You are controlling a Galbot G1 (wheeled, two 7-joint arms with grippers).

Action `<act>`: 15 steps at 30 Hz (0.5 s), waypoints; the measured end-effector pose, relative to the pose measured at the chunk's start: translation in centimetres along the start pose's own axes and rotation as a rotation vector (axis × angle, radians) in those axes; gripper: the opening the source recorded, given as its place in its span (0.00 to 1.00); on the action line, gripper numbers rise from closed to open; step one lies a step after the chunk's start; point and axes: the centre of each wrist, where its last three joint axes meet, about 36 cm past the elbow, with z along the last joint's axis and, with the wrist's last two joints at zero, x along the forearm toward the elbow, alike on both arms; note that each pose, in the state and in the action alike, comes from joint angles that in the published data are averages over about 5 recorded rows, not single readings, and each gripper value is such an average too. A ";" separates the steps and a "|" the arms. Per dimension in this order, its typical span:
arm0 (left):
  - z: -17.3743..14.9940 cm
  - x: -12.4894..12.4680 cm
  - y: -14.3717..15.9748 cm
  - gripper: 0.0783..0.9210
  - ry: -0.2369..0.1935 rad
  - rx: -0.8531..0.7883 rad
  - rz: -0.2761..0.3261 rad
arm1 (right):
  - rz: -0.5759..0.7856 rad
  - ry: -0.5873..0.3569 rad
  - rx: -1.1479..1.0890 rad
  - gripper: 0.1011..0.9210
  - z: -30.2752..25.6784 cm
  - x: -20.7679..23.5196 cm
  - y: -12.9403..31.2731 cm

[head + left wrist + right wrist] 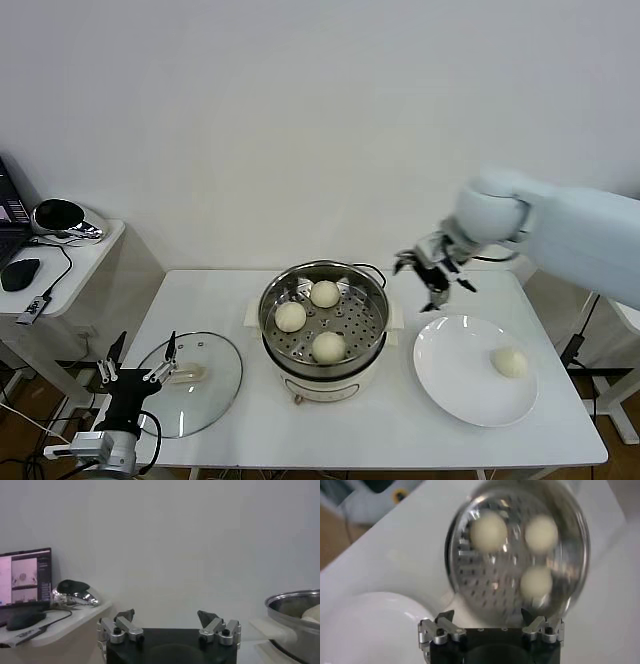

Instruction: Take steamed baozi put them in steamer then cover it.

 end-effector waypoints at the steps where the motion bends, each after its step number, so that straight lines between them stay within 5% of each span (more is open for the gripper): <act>1: 0.0 0.0 0.0 0.88 0.000 0.000 0.002 | 0.002 0.011 -0.047 0.88 1.1 0.0 0.9; 15: 0.4 -0.2 -0.7 0.88 0.006 0.004 0.023 | -0.067 0.135 -0.372 0.88 12.1 -3.8 12.3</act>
